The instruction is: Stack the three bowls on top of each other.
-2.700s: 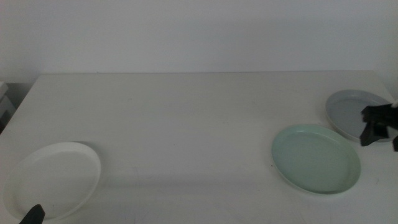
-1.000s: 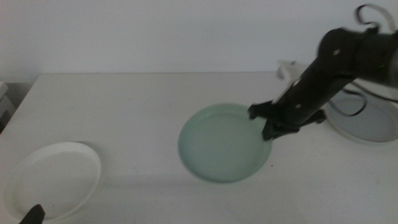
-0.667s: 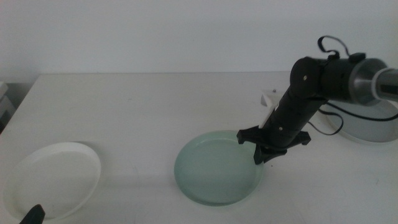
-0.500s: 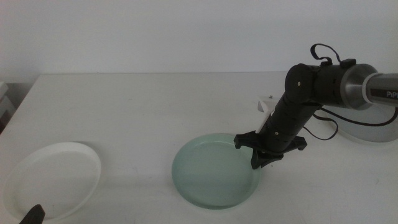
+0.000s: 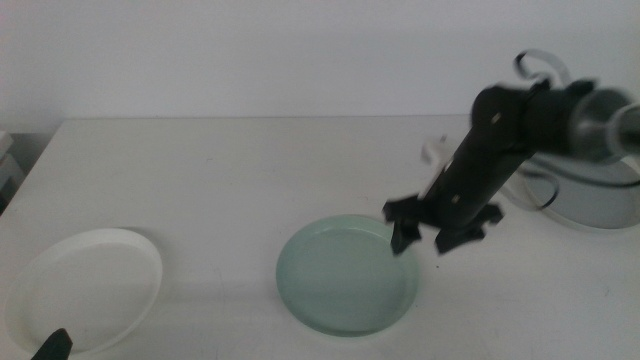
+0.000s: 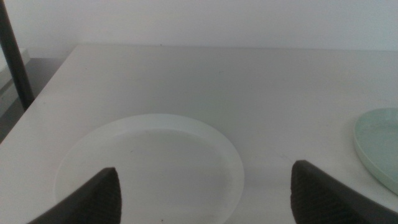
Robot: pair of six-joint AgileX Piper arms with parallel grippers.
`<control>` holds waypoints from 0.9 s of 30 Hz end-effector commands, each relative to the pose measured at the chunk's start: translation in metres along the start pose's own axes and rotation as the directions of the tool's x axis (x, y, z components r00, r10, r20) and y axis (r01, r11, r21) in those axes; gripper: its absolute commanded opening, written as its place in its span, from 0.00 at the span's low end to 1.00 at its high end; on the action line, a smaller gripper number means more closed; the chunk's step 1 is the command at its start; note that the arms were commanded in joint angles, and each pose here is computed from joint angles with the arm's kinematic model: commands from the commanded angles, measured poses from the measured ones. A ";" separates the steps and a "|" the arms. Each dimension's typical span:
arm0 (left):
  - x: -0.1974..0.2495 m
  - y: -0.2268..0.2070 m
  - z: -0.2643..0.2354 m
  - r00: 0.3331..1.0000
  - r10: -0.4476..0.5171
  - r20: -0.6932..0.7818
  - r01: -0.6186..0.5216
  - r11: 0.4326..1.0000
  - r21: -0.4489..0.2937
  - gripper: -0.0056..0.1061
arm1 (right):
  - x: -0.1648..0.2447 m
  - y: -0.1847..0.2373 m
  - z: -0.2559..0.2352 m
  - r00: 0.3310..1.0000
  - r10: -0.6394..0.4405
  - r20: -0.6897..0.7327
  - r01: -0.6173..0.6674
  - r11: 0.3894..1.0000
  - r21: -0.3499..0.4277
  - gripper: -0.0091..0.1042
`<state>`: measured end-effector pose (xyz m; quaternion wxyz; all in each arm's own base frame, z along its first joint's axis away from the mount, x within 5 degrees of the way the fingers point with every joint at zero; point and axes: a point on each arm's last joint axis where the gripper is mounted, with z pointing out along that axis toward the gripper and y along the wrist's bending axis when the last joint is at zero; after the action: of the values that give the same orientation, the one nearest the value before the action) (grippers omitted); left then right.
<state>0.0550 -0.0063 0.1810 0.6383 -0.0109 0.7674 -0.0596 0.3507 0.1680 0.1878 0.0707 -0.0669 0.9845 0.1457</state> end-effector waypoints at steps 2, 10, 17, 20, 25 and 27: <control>-0.009 0.000 -0.001 0.996 -0.013 0.092 0.013 1.000 -0.003 0.91 | -0.011 -0.003 -0.082 0.978 -0.026 0.206 0.028 1.000 -0.007 0.62; -0.009 0.000 -0.001 0.996 -0.013 0.092 0.013 1.000 -0.003 0.91 | -0.026 -0.070 -0.197 0.926 0.052 0.375 -0.087 0.993 0.078 0.62; -0.009 0.000 -0.001 0.996 -0.013 0.092 0.013 1.000 -0.003 0.91 | -0.026 -0.154 -0.247 0.846 0.143 0.514 -0.260 0.952 0.163 0.62; -0.009 0.000 -0.001 0.996 -0.013 0.092 0.013 1.000 -0.003 0.91 | -0.022 -0.197 -0.251 0.814 0.225 0.536 -0.362 0.917 0.165 0.61; -0.009 0.000 -0.001 0.996 -0.013 0.092 0.013 1.000 -0.003 0.91 | -0.029 -0.260 -0.221 0.789 0.323 0.523 -0.464 0.871 0.161 0.60; -0.009 0.000 -0.001 0.996 -0.013 0.092 0.013 1.000 -0.003 0.91 | -0.040 -0.282 -0.199 0.788 0.334 0.517 -0.475 0.864 0.166 0.60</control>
<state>0.0550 -0.0063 0.1810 0.6383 -0.0105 0.7674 -0.0592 0.4054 -0.1486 0.2812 0.2247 0.2021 0.9526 0.0357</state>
